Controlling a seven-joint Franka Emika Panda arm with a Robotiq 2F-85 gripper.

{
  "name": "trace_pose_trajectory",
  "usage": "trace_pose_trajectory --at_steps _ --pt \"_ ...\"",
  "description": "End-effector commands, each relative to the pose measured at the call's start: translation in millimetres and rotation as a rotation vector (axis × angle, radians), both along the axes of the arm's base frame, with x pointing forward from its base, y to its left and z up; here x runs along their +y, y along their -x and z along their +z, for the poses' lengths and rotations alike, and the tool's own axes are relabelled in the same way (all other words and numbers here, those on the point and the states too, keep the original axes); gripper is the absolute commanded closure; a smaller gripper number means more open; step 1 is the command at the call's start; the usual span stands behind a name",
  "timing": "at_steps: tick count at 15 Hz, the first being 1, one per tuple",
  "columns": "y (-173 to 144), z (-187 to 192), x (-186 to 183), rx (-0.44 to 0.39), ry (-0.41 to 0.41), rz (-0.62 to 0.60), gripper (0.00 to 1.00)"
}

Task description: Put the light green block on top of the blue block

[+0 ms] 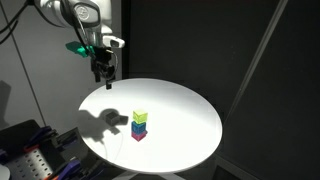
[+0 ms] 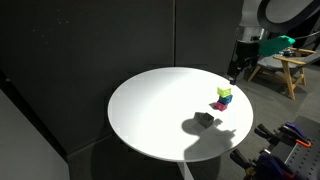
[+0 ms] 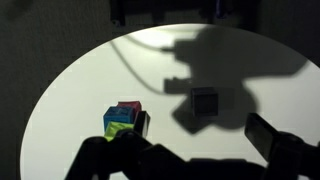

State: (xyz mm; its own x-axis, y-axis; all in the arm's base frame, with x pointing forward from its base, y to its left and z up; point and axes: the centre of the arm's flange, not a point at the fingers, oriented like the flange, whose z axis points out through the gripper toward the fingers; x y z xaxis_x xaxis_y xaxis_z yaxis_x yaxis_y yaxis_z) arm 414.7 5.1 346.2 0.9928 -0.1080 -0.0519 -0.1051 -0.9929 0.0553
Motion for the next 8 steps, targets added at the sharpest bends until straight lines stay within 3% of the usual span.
trace_pose_trajectory --at_steps 1,8 --pt "15.4 15.2 7.2 -0.024 0.000 0.001 0.00" --pt "21.5 23.7 10.7 -0.047 -0.014 0.027 0.00"
